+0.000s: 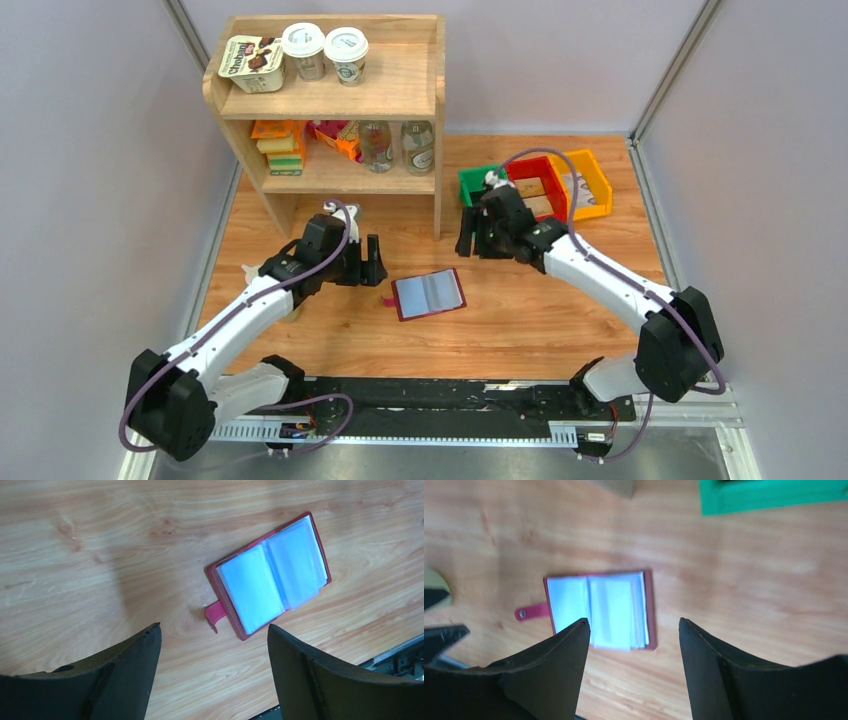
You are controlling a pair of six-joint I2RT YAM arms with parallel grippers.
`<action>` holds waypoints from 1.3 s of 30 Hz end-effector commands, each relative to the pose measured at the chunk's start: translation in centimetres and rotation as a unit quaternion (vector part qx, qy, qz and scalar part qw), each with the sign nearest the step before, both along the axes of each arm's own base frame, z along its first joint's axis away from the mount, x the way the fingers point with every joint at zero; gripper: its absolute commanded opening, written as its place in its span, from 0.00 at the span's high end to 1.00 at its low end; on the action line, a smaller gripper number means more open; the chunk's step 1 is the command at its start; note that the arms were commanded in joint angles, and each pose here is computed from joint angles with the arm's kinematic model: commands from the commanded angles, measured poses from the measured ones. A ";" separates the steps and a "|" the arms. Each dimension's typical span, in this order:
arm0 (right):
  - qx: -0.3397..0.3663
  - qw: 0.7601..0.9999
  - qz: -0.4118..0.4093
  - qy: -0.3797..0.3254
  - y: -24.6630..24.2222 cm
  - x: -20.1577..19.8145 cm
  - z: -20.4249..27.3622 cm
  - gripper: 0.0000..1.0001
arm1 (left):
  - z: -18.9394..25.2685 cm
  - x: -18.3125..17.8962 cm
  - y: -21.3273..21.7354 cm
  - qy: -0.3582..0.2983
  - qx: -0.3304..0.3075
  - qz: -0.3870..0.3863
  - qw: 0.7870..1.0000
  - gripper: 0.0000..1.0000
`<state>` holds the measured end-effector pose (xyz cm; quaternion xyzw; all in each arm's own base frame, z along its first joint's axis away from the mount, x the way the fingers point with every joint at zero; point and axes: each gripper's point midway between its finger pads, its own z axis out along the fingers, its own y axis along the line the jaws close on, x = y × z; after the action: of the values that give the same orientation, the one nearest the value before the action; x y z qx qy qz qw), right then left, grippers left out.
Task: Take the credit cards out of the card holder
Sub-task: Place the credit card in the storage box, then remove the credit card from the card holder.
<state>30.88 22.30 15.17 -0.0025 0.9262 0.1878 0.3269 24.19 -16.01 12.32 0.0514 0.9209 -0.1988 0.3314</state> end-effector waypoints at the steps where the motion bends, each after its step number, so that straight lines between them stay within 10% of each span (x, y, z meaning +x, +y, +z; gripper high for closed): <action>1: 0.025 0.999 0.019 0.018 3.6 -3.0 -2.3 0.33 | -1.0 0.3 -2.0 0.036 -0.048 0.003 0.998 0.16; 20: -0.037 0.992 0.075 0.096 8.4 -6.4 -11.1 0.41 | -9.2 -1.5 -3.4 0.155 -0.056 -0.001 0.986 0.42; 39: 0.102 0.977 0.165 0.090 14.5 -7.3 -5.8 0.60 | -10.0 -2.7 -5.8 0.186 -0.126 -0.029 0.974 0.63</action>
<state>22.65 31.58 4.23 -0.0885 0.9564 0.2142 0.1779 22.07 -21.03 2.21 -0.0043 0.9394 -0.3035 0.1596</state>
